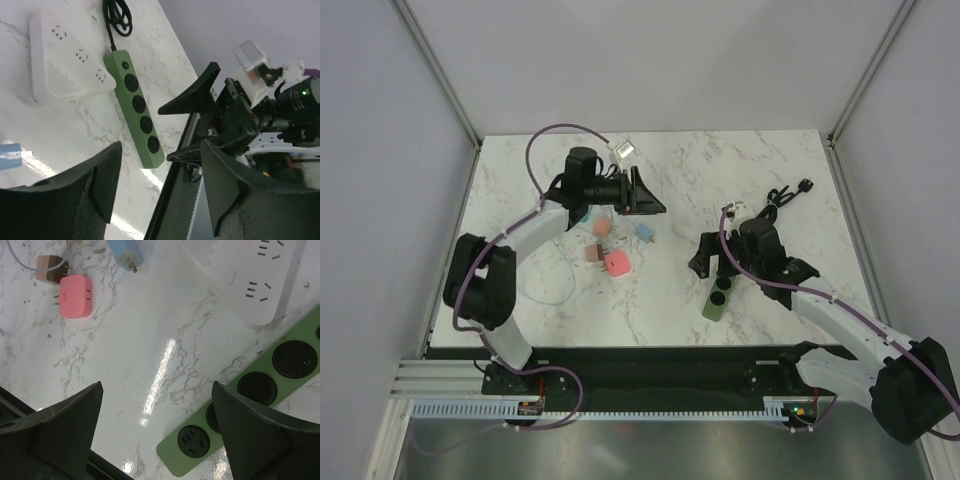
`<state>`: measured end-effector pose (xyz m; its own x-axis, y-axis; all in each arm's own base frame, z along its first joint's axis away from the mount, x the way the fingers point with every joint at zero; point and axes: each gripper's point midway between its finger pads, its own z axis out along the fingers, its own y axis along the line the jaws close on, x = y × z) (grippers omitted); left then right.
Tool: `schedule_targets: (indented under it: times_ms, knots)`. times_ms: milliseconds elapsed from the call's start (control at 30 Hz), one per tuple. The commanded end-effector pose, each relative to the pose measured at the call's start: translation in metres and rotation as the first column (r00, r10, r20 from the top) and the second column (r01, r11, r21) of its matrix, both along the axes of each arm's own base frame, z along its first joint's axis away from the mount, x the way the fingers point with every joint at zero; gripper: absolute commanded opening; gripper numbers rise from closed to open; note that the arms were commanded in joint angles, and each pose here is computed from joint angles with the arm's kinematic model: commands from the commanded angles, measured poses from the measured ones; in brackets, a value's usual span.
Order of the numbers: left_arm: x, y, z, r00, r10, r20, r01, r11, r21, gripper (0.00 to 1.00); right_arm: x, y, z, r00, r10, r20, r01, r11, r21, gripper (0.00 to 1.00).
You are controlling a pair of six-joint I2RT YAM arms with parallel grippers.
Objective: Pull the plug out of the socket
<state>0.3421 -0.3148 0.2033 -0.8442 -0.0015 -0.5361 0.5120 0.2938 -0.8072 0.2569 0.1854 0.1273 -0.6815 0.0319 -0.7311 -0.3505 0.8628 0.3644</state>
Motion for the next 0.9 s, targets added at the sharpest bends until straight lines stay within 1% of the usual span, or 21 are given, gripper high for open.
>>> schedule_targets:
  times_ms: [0,33,67,100,167,200,233,267,300,333,400,467,500,533,600,667,700,733,767,800,867]
  knots:
    - [-0.003,0.008,0.072,0.933,0.165,0.320,-0.158,0.986,-0.048,0.70,0.013,-0.002,-0.004,0.996,-0.084,0.017,0.083,0.996,0.038,0.98]
    - [-0.014,0.008,0.054,0.923,0.191,0.335,-0.200,0.980,-0.009,0.72,0.013,-0.001,-0.005,0.995,-0.096,0.020,0.094,0.994,0.061,0.98]
    - [-0.010,0.022,0.073,0.851,0.309,0.424,-0.331,0.943,-0.024,0.74,0.019,0.005,0.003,0.992,-0.116,0.046,0.110,0.986,0.121,0.98]
    - [-0.014,0.027,0.068,0.822,0.331,0.464,-0.367,0.930,-0.013,0.75,0.017,0.003,-0.007,0.990,-0.135,0.038,0.129,0.982,0.138,0.98]
    - [-0.027,0.039,0.044,0.792,0.388,0.471,-0.437,0.899,-0.005,0.77,0.024,0.006,0.000,0.982,-0.177,0.067,0.159,0.963,0.217,0.98]
    - [-0.037,0.047,0.051,0.780,0.425,0.460,-0.456,0.889,-0.048,0.78,0.021,0.003,-0.010,0.980,-0.191,0.058,0.174,0.960,0.220,0.98]
    - [-0.047,0.055,0.028,0.786,0.431,0.443,-0.466,0.884,-0.032,0.78,0.023,-0.001,-0.010,0.972,-0.223,0.070,0.202,0.952,0.231,0.98]
    - [-0.052,0.060,0.021,0.783,0.445,0.434,-0.478,0.877,-0.035,0.78,0.026,-0.001,-0.004,0.965,-0.241,0.098,0.208,0.941,0.266,0.98]
    - [-0.063,0.067,0.033,0.767,0.474,0.433,-0.487,0.869,-0.088,0.79,0.020,-0.004,-0.015,0.965,-0.243,0.093,0.211,0.940,0.267,0.98]
    - [-0.072,0.073,0.014,0.768,0.484,0.420,-0.497,0.863,-0.086,0.79,0.024,-0.010,0.000,0.946,-0.286,0.154,0.228,0.922,0.313,0.98]
    - [-0.093,0.087,0.006,0.753,0.512,0.412,-0.506,0.852,-0.135,0.79,0.015,-0.021,-0.010,0.932,-0.321,0.169,0.253,0.909,0.331,0.98]
    - [-0.103,0.096,0.007,0.729,0.540,0.421,-0.517,0.837,-0.179,0.79,0.011,-0.030,0.008,0.901,-0.365,0.236,0.252,0.881,0.399,0.98]
    - [-0.108,0.100,0.003,0.727,0.547,0.415,-0.521,0.833,-0.187,0.80,0.003,-0.035,-0.003,0.899,-0.373,0.229,0.261,0.877,0.404,0.98]
    - [-0.118,0.106,-0.001,0.718,0.555,0.420,-0.517,0.829,-0.213,0.80,-0.002,-0.038,0.012,0.882,-0.387,0.270,0.237,0.857,0.458,0.98]
    - [-0.129,0.112,-0.018,0.726,0.562,0.397,-0.521,0.826,-0.217,0.80,-0.012,-0.044,0.017,0.863,-0.414,0.290,0.215,0.820,0.531,0.98]
    - [-0.139,0.117,-0.011,0.711,0.577,0.401,-0.507,0.817,-0.276,0.80,-0.022,-0.048,-0.007,0.868,-0.416,0.271,0.221,0.812,0.540,0.98]
    - [-0.143,0.118,-0.022,0.721,0.575,0.387,-0.506,0.818,-0.273,0.80,-0.025,-0.049,0.004,0.854,-0.427,0.298,0.190,0.789,0.585,0.98]
    - [-0.148,0.118,-0.024,0.726,0.569,0.386,-0.492,0.822,-0.286,0.81,-0.028,-0.050,-0.005,0.860,-0.430,0.274,0.201,0.780,0.592,0.98]
    - [-0.155,0.120,-0.013,0.719,0.582,0.381,-0.475,0.811,-0.342,0.81,-0.029,-0.053,-0.014,0.861,-0.442,0.252,0.230,0.780,0.582,0.98]
    - [-0.158,0.121,-0.027,0.731,0.580,0.359,-0.480,0.811,-0.334,0.81,-0.029,-0.056,-0.007,0.850,-0.456,0.264,0.225,0.767,0.601,0.98]
    - [-0.167,0.124,-0.020,0.733,0.596,0.328,-0.461,0.789,-0.406,0.81,-0.031,-0.060,-0.024,0.857,-0.467,0.220,0.277,0.776,0.567,0.98]
